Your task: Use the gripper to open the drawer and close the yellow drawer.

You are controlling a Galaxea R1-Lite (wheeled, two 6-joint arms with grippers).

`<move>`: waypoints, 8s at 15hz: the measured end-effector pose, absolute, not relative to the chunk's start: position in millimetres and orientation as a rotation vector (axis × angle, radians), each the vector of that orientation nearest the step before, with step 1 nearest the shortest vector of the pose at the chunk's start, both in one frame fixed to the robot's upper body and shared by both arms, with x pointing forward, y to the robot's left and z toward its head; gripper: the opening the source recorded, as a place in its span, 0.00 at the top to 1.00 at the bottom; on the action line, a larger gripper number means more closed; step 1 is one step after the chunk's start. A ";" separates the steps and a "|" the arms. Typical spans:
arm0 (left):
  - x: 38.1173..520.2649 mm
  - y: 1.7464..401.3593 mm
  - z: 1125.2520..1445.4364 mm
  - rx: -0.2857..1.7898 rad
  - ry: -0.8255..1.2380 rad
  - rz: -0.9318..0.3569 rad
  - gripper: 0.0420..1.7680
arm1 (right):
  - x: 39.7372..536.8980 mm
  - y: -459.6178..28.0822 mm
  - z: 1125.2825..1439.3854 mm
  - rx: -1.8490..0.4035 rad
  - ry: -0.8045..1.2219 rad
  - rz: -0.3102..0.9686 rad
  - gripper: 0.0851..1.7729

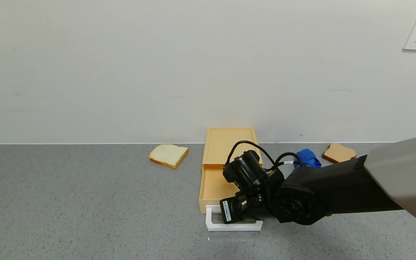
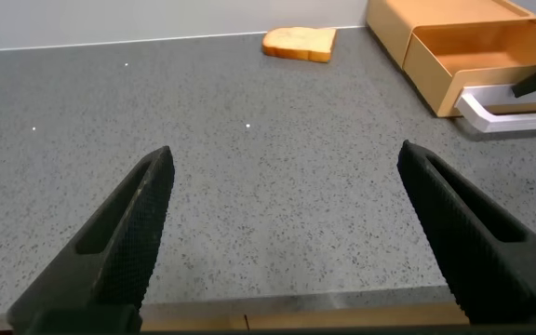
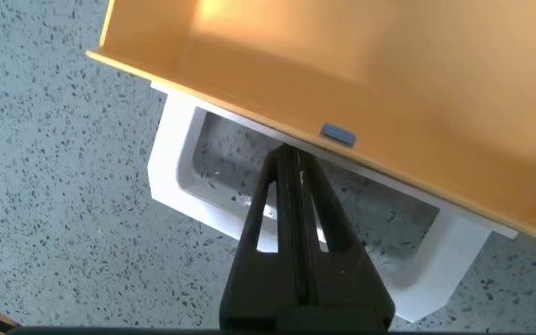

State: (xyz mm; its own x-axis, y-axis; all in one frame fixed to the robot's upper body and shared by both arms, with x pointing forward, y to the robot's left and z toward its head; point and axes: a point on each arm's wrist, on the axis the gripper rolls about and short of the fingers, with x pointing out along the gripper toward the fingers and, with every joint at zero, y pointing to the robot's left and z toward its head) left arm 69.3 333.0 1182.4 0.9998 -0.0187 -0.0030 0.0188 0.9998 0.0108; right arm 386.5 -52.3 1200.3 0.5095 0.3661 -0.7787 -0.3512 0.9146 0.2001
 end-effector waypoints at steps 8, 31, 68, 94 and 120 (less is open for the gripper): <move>69.3 333.0 1182.4 0.011 0.003 -0.018 0.02 | 405.8 -52.6 1199.6 0.041 0.912 0.415 0.98; 69.3 333.0 1182.4 0.010 0.003 -0.019 0.02 | 482.9 -52.5 1197.3 0.055 0.807 0.374 0.98; 69.3 333.0 1182.4 0.011 0.002 -0.019 0.02 | 332.0 -152.8 1308.7 -0.070 0.706 0.616 0.72; 69.3 333.0 1182.4 0.011 0.003 -0.019 0.02 | 140.5 -329.6 1329.4 0.072 0.240 -0.048 0.06; 69.3 333.0 1182.4 0.010 0.003 -0.019 0.02 | 68.8 -337.0 1183.0 -0.013 0.002 -0.035 0.04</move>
State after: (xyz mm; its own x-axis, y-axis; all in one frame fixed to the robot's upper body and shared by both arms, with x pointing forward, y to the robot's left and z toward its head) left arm 69.3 333.0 1182.4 0.9998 -0.0187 -0.0034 0.0188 0.9998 0.0104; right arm 68.8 -337.0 1183.0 0.9994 -0.0349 -0.0019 0.0349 0.9993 -0.0128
